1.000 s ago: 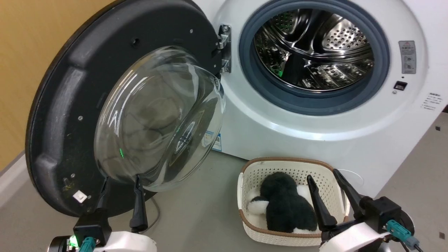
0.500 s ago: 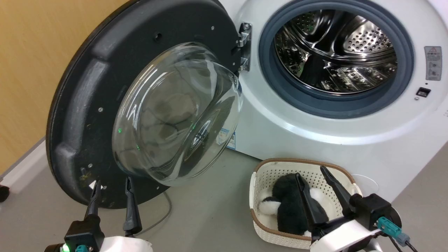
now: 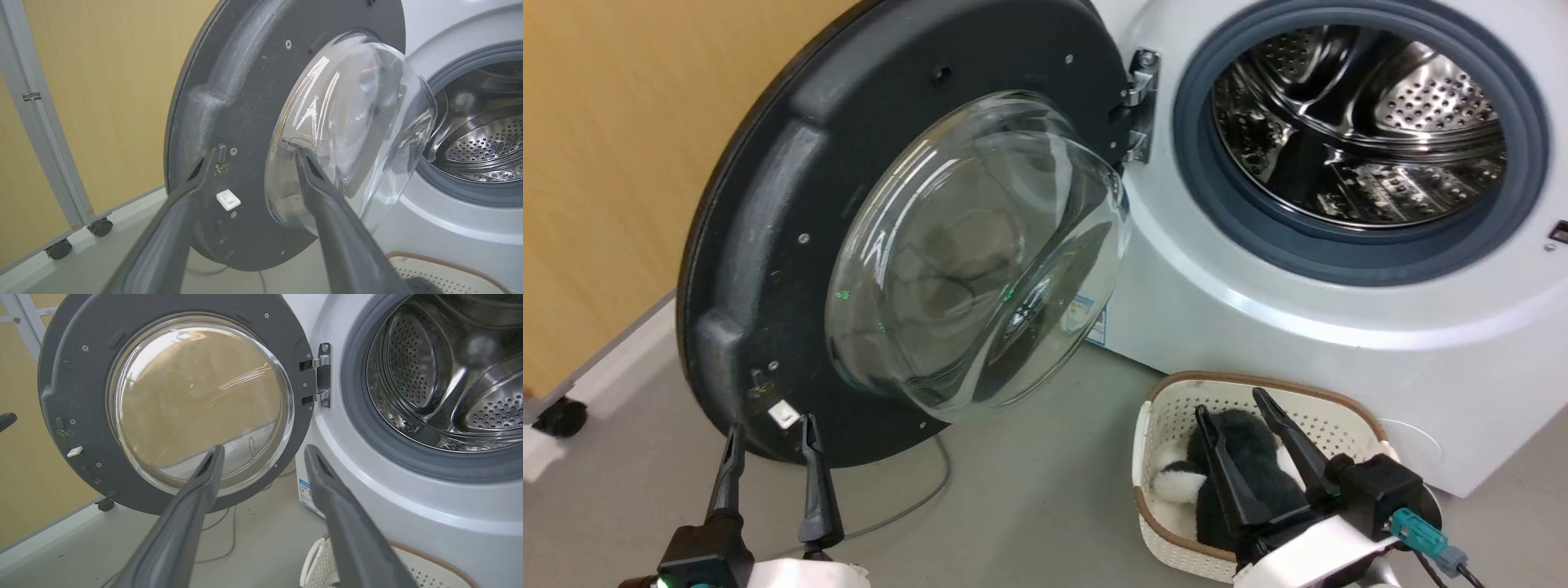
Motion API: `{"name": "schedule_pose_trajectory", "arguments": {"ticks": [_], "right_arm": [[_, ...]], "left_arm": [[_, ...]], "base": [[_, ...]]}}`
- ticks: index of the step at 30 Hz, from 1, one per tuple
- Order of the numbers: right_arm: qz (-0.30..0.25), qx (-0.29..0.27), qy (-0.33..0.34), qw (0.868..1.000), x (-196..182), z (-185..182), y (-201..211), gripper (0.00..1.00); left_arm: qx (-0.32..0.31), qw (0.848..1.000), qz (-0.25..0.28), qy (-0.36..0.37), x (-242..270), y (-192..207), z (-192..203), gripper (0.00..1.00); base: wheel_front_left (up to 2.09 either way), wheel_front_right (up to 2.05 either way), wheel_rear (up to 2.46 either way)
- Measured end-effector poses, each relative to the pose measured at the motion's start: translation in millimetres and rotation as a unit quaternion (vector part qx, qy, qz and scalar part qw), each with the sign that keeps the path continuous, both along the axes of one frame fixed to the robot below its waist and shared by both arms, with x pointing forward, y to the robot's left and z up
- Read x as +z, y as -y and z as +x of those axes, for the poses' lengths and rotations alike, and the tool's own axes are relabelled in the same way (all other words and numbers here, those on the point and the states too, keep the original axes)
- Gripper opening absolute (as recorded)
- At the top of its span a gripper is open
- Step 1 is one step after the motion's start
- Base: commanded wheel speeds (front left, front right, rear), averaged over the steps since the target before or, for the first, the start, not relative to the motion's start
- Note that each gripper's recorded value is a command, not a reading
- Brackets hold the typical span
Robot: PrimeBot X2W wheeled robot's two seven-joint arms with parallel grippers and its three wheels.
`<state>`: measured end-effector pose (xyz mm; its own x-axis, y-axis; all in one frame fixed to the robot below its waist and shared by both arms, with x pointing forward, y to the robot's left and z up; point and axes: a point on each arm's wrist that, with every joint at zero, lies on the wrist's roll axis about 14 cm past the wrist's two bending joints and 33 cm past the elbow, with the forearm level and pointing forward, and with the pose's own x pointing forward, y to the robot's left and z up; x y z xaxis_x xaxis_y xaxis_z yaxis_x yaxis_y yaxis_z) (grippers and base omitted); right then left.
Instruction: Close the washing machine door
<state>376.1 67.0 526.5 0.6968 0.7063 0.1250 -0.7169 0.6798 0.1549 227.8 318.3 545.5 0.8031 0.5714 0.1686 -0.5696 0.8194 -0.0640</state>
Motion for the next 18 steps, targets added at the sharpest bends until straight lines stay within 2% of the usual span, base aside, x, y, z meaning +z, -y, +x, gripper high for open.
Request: {"name": "schedule_pose_trajectory", "arguments": {"ticks": [14, 15, 16, 18], "right_arm": [[0.019, 0.043, -0.001, 0.999, 1, -7, -28, 1.00], [0.020, 0.045, -0.003, 0.999, 1, -8, -30, 1.00], [0.021, 0.048, -0.003, 0.999, 1, -9, -32, 1.00], [0.023, 0.052, -0.005, 0.998, 0, -9, -34, 1.00]], "left_arm": [[0.044, 0.999, 0.005, 0.009, 2, -13, -27, 0.98], [0.046, 0.999, 0.006, 0.009, 2, -14, -28, 0.30], [0.048, 0.999, 0.006, 0.009, 2, -15, -30, 0.00], [0.049, 0.999, 0.007, 0.015, 5, -15, -31, 0.00]], "base": [[0.00, 0.00, 0.00], [0.00, 0.00, 0.00], [0.00, 0.00, 0.00], [0.00, 0.00, 0.00]]}}
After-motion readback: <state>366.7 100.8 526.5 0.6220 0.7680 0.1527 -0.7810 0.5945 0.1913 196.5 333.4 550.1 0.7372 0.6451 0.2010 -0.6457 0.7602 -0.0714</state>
